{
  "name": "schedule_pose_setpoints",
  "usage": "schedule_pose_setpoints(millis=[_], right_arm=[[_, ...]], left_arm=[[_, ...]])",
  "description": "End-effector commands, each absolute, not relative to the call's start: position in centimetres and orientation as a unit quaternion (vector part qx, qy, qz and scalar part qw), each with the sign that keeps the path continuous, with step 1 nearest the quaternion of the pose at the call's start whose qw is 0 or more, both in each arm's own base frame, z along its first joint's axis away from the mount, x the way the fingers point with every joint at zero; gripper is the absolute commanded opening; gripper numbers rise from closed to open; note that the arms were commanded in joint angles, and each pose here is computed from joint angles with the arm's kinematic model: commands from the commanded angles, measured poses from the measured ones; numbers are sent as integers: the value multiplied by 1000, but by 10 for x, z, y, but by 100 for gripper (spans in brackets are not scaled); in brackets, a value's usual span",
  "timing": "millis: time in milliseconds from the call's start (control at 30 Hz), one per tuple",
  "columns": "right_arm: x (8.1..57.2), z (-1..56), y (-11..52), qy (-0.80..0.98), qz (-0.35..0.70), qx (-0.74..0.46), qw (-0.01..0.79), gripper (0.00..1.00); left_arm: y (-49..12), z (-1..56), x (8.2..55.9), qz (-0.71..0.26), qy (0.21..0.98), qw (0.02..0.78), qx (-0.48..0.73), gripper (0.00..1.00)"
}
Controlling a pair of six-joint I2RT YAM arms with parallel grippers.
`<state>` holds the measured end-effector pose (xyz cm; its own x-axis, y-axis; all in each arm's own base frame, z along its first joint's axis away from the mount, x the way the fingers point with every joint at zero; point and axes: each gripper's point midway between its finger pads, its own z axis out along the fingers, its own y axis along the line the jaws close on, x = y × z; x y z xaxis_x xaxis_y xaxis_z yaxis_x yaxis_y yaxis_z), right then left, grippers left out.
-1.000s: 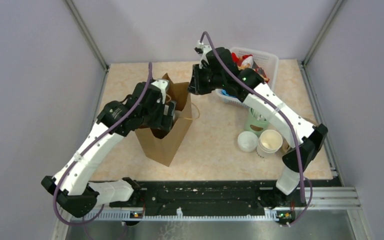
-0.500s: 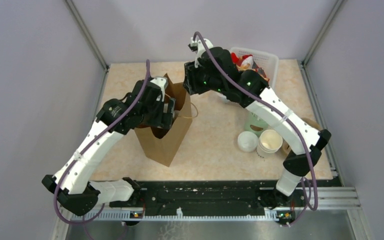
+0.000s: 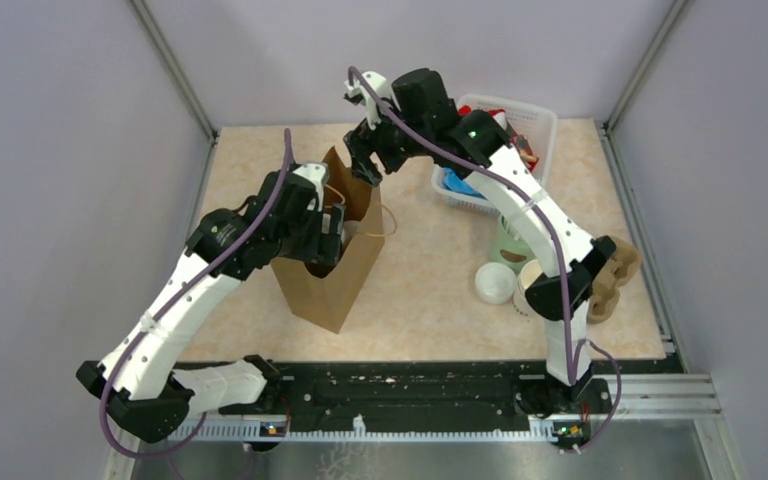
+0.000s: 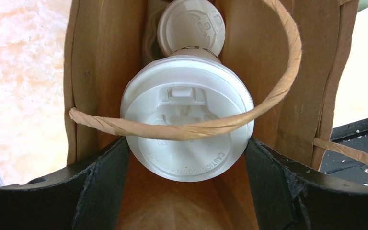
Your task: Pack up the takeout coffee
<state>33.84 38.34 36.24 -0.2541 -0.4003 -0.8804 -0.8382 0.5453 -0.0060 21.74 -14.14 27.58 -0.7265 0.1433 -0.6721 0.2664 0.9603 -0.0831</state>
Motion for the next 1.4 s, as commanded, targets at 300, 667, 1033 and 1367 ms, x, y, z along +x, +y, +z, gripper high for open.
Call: schedule_pose_setpoints(millis=[300,667,1033,1367], right_arm=[[356,354,396,715,206,-474,471,71],[366,338,416,706,179,-486,483,62],[366,338,426,673,136,-522,506,51],[365,327,426,676,128,-533,493,37]], left_arm=[[-144,287,224,-95,923,366,73,52],[-138,289,218,-87,926,360,69,52],[-137,289,216,-83,928,355,78,52],[-137,286,214,-82,930,348,85,52]])
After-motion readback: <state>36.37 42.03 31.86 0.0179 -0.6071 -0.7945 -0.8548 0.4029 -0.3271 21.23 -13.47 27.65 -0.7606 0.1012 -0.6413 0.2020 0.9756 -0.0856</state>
